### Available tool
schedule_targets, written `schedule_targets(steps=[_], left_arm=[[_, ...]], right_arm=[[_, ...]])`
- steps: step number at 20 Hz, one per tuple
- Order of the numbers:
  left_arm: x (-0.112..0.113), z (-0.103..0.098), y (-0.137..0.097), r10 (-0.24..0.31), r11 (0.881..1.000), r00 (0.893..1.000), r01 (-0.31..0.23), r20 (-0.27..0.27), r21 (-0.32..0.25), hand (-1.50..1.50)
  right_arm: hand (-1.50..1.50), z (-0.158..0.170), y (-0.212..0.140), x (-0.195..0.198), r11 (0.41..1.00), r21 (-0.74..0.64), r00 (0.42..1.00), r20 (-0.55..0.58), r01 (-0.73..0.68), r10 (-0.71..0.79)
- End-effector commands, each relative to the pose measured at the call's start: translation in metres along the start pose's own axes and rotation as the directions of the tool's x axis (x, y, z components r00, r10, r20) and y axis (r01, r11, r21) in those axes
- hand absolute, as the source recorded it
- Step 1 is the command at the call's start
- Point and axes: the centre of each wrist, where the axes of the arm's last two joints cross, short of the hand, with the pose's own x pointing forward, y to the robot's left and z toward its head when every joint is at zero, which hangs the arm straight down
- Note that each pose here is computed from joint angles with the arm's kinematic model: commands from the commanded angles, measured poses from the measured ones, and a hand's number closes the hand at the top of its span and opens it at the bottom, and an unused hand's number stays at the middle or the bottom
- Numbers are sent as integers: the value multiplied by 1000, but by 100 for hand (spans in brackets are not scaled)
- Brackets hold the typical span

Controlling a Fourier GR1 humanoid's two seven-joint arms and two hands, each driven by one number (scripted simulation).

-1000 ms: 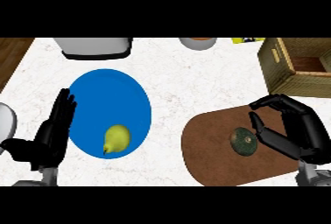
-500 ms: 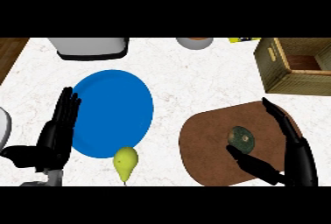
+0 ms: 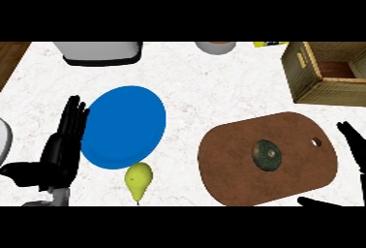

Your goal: Pick the squash from the cutting board and place it in the basket

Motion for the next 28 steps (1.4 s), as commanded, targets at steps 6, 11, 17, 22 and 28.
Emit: schedule_targets(steps=[6, 11, 17, 22, 28], left_arm=[[2, 1, -29, 15, 998, 1000, -13, 23, -56, 0], [9, -3, -24, 14, 998, 1000, -14, -1, -61, 0], [3, -13, -1, 24, 999, 1000, -24, 8, -34, 0], [-3, 0, -10, 7, 999, 1000, -6, 11, -35, 0], [7, -17, -19, 19, 999, 1000, -18, 13, -35, 0]], right_arm=[[-150, 36, -47, 69, 966, 235, 989, -74, -108, 129], [-150, 11, -52, 84, 960, 229, 970, -136, -165, 199], [-150, 8, -35, 88, 946, 256, 949, -192, -197, 249], [-150, -5, -16, 79, 949, 276, 953, -218, -149, 213], [-150, 13, 2, 71, 956, 270, 971, -172, -114, 164]])
